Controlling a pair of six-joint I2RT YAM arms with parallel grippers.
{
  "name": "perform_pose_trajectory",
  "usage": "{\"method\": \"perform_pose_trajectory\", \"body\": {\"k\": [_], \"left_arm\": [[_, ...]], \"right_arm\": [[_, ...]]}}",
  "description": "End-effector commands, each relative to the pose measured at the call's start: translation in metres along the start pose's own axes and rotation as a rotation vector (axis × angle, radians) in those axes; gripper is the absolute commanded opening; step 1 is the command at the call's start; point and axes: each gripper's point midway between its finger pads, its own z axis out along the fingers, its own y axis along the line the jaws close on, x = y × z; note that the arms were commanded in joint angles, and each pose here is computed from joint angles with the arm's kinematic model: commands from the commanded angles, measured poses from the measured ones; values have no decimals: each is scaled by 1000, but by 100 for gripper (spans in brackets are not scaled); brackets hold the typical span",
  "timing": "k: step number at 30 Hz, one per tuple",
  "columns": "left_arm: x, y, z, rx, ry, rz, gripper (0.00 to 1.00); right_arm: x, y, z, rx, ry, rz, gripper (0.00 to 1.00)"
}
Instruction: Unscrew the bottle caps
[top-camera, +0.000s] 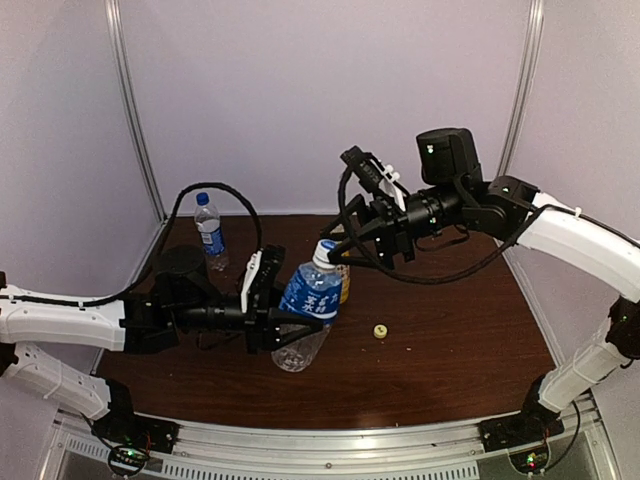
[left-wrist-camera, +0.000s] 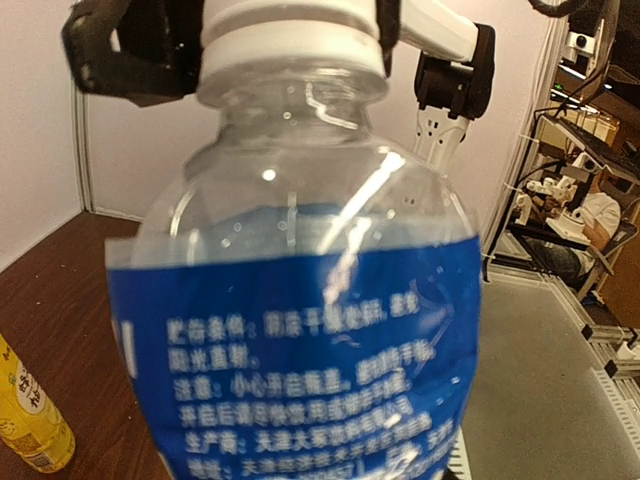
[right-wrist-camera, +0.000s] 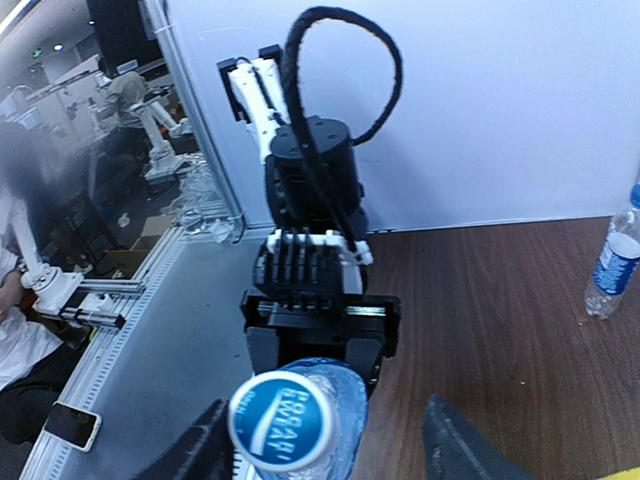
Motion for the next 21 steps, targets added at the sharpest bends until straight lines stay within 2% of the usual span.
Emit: {"method": "perform_pose_trajectory", "body": {"k": [1, 4, 6, 10, 14, 21], "left_arm": [[-22, 6, -4, -83, -71, 86, 24], [-19, 30, -9, -227, -56, 75, 24], [-17, 46, -14, -317, -47, 69, 24], [-13, 63, -18, -420, -31, 71, 27], [-10, 68, -15, -434, -19, 64, 27], [-12, 81, -16, -504, -23, 45, 27]], "right_arm": [[-18, -30, -18, 214, -78, 79, 76], [-29, -33, -26, 268, -138, 132, 90], [-36, -38, -33, 323, -183, 171, 92], [-41, -58, -41, 469, -244, 269, 93], [-42, -71, -37, 589, -269, 331, 93], [-26, -86, -13, 680, -215, 384, 94]]}}
